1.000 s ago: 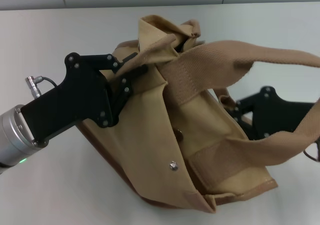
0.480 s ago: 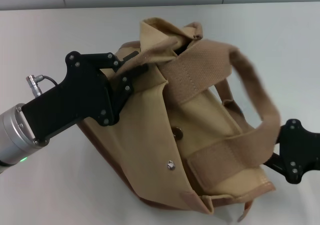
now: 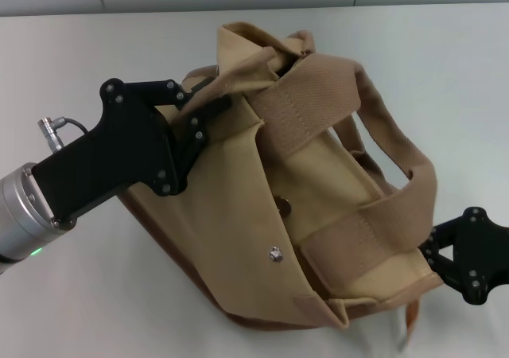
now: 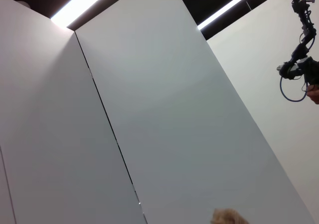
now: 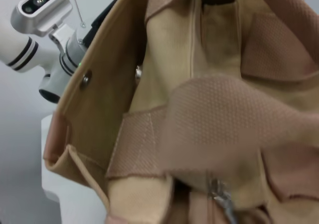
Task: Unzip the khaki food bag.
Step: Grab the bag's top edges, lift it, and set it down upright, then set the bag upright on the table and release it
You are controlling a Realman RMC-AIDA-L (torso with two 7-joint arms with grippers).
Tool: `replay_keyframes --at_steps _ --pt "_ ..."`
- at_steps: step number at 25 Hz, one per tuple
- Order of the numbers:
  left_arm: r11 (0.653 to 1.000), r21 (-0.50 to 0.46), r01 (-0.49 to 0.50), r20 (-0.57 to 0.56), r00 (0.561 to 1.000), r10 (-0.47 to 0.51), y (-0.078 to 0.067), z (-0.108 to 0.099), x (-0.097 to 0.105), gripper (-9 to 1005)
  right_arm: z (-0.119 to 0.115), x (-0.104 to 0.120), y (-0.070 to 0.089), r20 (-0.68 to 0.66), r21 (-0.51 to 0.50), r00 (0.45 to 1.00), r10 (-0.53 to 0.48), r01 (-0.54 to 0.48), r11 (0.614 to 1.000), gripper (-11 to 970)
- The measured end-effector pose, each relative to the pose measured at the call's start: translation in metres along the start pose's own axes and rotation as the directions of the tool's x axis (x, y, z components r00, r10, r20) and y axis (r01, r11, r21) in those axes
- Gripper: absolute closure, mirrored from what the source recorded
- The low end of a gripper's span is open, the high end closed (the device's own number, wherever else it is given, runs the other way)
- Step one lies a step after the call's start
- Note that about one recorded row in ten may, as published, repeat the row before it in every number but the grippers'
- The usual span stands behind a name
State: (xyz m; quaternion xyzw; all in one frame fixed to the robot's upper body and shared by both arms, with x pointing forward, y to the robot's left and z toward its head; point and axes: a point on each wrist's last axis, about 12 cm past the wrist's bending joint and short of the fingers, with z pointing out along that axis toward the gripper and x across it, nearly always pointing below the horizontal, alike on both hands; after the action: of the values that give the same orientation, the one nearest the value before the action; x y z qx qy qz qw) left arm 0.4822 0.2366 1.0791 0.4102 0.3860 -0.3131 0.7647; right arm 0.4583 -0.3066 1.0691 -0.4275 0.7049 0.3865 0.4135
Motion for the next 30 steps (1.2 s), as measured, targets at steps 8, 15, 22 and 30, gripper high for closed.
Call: replay_keyframes --at_steps 8,15,22,30 --pt "1.000 -0.001 0.000 0.000 1.000 0.000 0.000 0.000 0.000 830 -0.005 0.002 0.000 0.007 0.015 1.000 0.012 -0.012 1.000 952" --pt "1.000 -0.003 0.001 -0.002 1.000 -0.001 -0.001 -0.001 0.000 826 -0.033 -0.003 -0.001 0.120 0.059 0.988 0.092 -0.100 0.993 901" --pt "1.000 -0.003 0.001 -0.002 1.000 -0.001 -0.001 -0.001 0.000 823 -0.055 0.000 -0.007 0.156 0.183 0.986 0.068 -0.096 0.978 851" --pt "1.000 -0.012 -0.001 -0.002 1.000 0.001 0.000 -0.002 0.000 820 -0.036 0.000 -0.011 0.030 0.133 0.999 -0.037 0.033 0.991 497"
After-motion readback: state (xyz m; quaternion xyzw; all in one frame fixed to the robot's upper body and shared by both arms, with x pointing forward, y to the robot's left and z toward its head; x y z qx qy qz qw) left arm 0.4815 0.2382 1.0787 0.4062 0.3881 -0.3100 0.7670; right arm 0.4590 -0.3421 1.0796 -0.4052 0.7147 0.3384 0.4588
